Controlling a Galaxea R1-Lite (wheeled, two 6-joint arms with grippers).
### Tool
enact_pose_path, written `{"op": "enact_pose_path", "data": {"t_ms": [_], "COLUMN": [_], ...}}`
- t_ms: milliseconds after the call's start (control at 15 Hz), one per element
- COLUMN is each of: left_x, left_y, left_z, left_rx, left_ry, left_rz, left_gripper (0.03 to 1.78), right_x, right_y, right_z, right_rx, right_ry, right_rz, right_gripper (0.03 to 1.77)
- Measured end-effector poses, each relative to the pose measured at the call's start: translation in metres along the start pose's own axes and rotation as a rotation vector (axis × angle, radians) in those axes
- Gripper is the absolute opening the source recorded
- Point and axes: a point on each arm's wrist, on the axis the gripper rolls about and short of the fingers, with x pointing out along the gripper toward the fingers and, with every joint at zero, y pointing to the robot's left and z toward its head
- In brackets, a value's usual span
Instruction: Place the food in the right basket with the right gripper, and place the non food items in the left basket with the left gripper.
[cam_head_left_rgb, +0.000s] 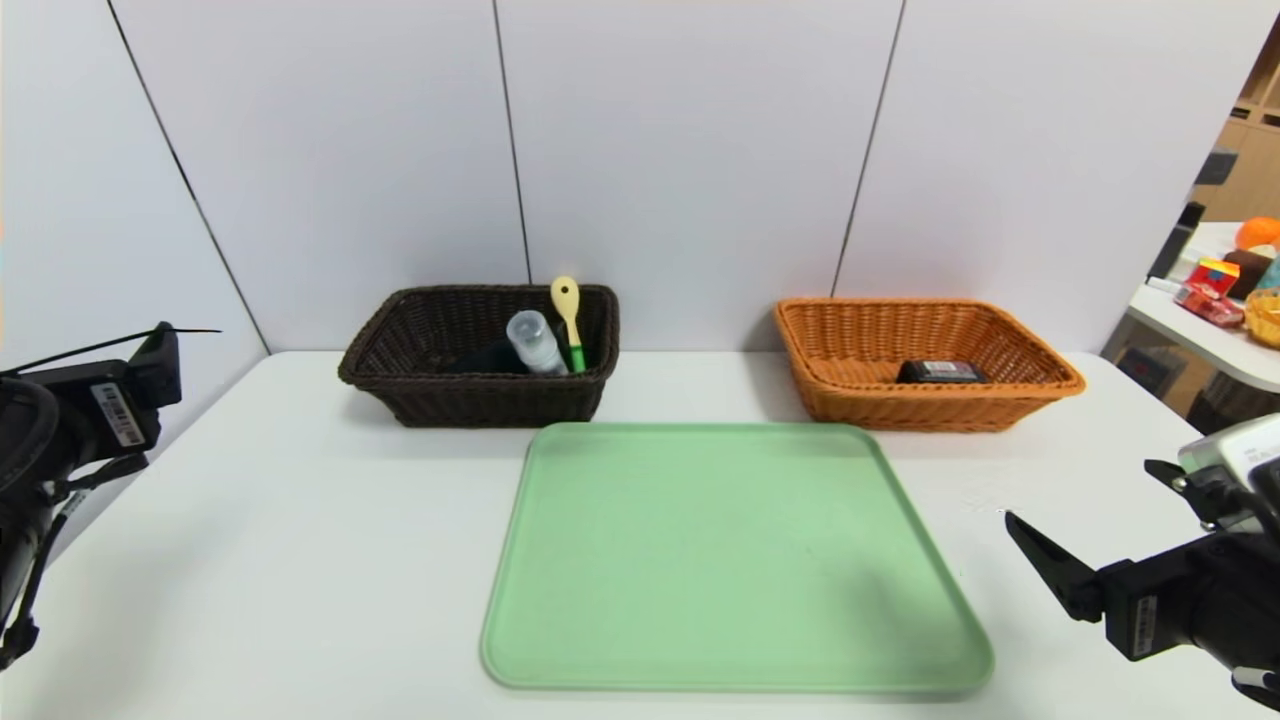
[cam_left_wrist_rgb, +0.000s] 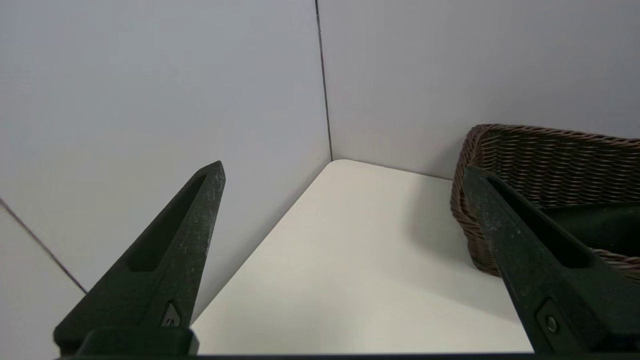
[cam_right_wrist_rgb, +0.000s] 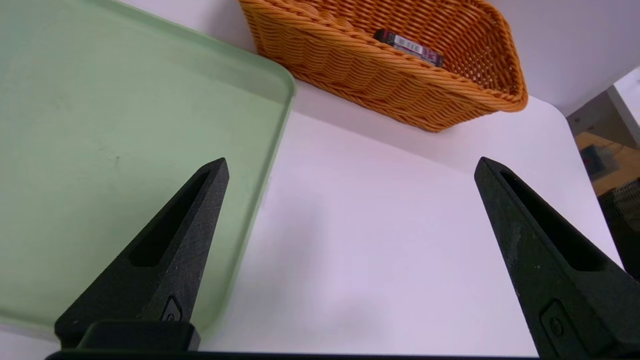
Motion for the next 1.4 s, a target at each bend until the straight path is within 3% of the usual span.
{"op": "enact_pose_path", "data": {"t_ms": [533, 1400], "left_x": [-0.007, -0.049], "left_y": [0.03, 0.063], "left_z": [-0.008, -0.035], "left_rx": [0.021, 0.043], "left_ry": [-0.007, 0.007], "left_rz": [0.107, 0.139], "left_gripper": [1.69, 1.69], "right_x": [-0.007, -0.046], "right_y": [-0.02, -0.041], "right_z": [-0.009, -0.039], "right_rx": [0.027, 0.037], "right_ry": [0.016, 0.002], "right_rz": [-0.124, -0.324], "right_gripper": [1.7, 1.7]}}
